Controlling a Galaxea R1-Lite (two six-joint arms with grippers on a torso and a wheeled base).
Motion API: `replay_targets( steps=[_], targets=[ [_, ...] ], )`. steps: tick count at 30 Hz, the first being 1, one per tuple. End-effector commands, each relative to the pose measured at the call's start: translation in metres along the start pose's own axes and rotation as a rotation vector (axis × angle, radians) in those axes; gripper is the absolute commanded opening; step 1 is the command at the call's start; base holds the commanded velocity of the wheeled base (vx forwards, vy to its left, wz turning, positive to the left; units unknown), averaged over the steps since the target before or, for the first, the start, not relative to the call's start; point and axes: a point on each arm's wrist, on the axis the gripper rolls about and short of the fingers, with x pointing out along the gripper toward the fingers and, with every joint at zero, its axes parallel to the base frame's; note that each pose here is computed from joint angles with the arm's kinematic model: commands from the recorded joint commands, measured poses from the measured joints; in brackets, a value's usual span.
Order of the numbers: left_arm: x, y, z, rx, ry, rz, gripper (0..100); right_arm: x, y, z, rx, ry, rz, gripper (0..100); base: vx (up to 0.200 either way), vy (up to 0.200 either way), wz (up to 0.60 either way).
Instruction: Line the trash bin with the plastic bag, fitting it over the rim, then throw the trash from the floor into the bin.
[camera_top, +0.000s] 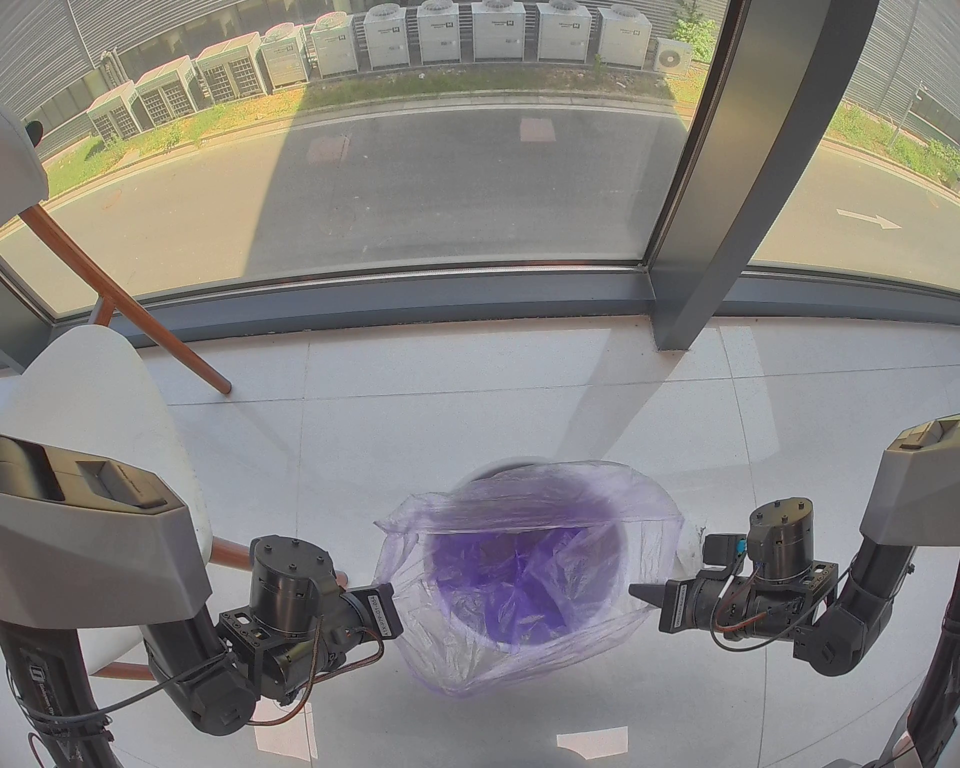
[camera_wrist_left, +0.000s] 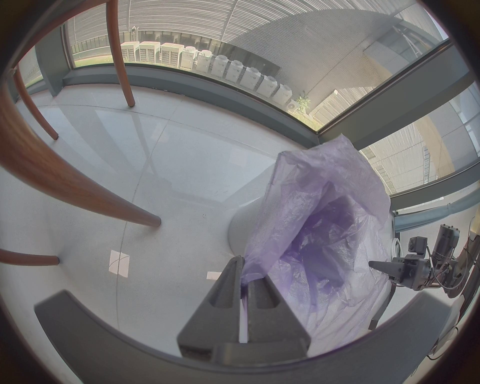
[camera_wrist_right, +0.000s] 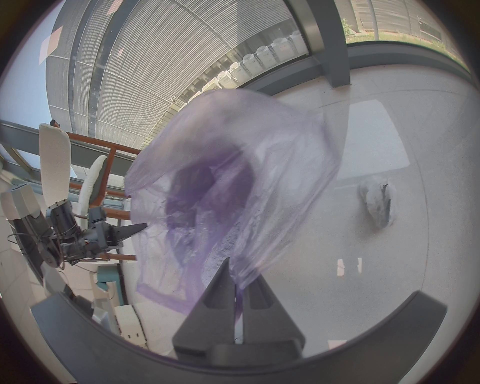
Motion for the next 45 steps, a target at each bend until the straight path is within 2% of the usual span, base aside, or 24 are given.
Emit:
replay_targets(
  steps=[1, 7, 13, 18, 20, 27, 31, 39, 42, 45],
  targets=[
    [0.011, 0.007, -0.013, 0.012, 0.025, 0.031, 0, 0.012, -0.007, -0.001, -0.014, 0.012, -0.016, 0, 0.0, 0.0, 0.0],
    [0.026, 0.008, -0.026, 0.08, 0.007, 0.074, 0, 0.019, -0.014, -0.011, -0.069, 0.052, -0.046, 0, 0.0, 0.0, 0.0],
    [0.034, 0.01, -0.031, 0.127, -0.014, 0.061, 0, 0.024, -0.019, -0.019, -0.094, 0.089, -0.06, 0, 0.0, 0.0, 0.0],
    [0.034, 0.01, -0.031, 0.129, -0.018, 0.057, 0, 0.026, -0.027, -0.021, -0.094, 0.097, -0.08, 0, 0.0, 0.0, 0.0],
    [0.036, 0.011, -0.032, 0.128, -0.015, 0.064, 0, 0.03, -0.038, -0.021, -0.093, 0.092, -0.129, 0, 0.0, 0.0, 0.0],
    [0.048, 0.011, -0.031, 0.122, -0.047, 0.085, 0, 0.039, -0.065, -0.015, -0.132, 0.074, -0.199, 0, 0.0, 0.0, 0.0],
    [0.052, 0.008, -0.028, 0.117, -0.065, 0.073, 0, 0.044, -0.079, -0.008, -0.165, 0.048, -0.23, 0, 0.0, 0.0, 0.0],
    [0.066, 0.013, -0.015, 0.088, -0.128, 0.1, 0, 0.059, -0.073, 0.021, -0.203, -0.085, -0.182, 0, 0.0, 0.0, 0.0],
    [0.07, 0.021, -0.005, 0.066, -0.161, 0.127, 0, 0.063, -0.071, 0.031, -0.227, -0.169, -0.157, 0, 0.0, 0.0, 0.0],
    [0.073, 0.027, 0.004, 0.048, -0.188, 0.143, 0, 0.067, -0.071, 0.032, -0.238, -0.208, -0.145, 0, 0.0, 0.0, 0.0]
  ],
)
